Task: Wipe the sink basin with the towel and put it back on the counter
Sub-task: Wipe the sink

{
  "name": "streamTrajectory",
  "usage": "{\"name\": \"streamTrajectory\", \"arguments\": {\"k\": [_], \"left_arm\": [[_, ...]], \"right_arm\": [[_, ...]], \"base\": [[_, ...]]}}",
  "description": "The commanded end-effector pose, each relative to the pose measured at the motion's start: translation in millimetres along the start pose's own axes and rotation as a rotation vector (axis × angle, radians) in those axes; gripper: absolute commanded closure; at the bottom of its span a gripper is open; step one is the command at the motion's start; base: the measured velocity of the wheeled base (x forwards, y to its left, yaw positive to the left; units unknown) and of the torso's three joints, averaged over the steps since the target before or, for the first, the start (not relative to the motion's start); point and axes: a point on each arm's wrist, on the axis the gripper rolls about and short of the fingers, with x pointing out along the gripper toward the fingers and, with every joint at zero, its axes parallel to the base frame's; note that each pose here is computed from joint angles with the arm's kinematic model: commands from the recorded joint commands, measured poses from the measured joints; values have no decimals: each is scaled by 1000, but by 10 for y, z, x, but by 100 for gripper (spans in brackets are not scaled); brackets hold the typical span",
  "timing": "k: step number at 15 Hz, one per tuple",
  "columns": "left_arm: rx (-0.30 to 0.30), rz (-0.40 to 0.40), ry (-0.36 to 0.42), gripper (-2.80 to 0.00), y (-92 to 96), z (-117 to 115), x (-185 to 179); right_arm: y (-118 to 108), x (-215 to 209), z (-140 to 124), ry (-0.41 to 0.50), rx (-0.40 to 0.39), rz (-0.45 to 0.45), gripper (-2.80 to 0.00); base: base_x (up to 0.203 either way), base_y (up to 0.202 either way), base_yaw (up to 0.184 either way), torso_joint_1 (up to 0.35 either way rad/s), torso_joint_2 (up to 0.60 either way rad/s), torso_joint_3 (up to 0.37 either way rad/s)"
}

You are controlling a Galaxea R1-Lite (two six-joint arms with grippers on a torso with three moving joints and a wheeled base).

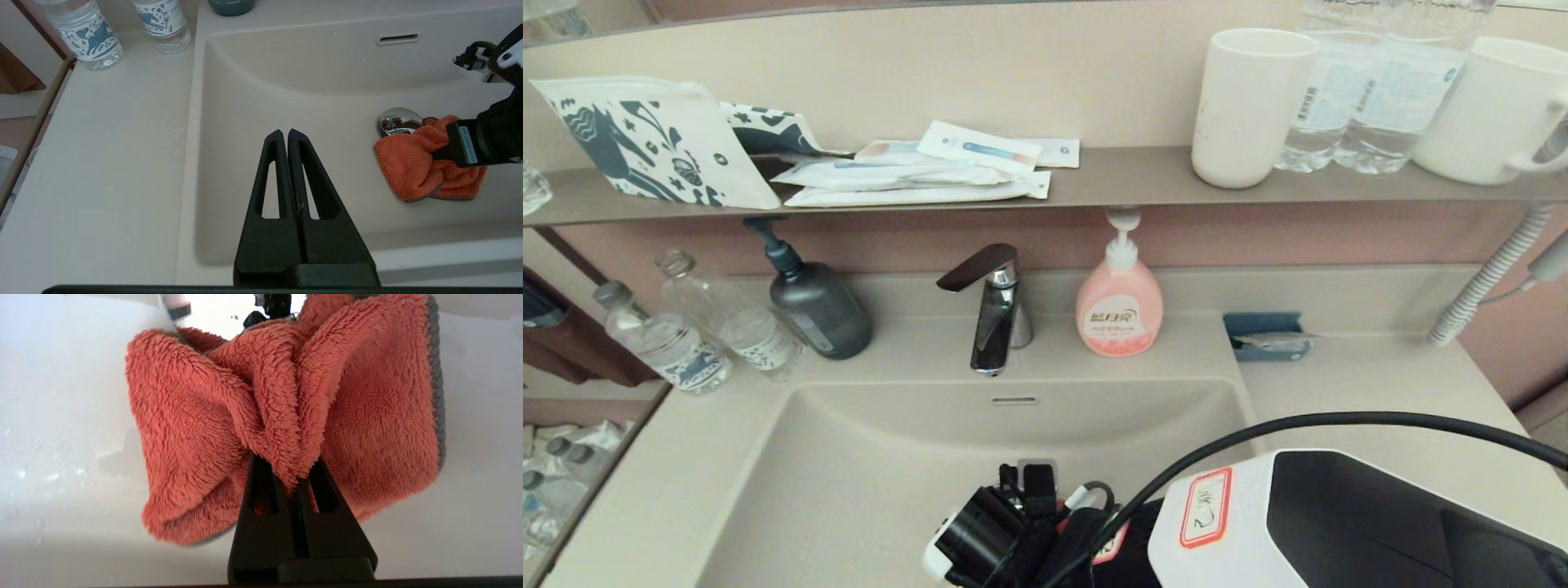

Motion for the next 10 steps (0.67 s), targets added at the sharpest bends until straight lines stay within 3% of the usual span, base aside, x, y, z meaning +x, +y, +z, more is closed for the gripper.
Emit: {"name": "streamTrajectory", "arguments": {"k": [1, 6, 10], "left_arm": [[1, -1, 2, 0, 0, 0, 1], [0, 0, 2, 0, 0, 0, 1], [0, -1, 2, 0, 0, 0, 1]], "right_arm": [[36, -159, 109, -29, 20, 29, 0], [172, -234, 340, -79, 62, 85, 0], [346, -227, 335, -43, 54, 148, 0]], "base": [[0, 0, 0, 0, 0, 0], [0, 0, 0, 0, 0, 0], [0, 0, 0, 0, 0, 0]]}}
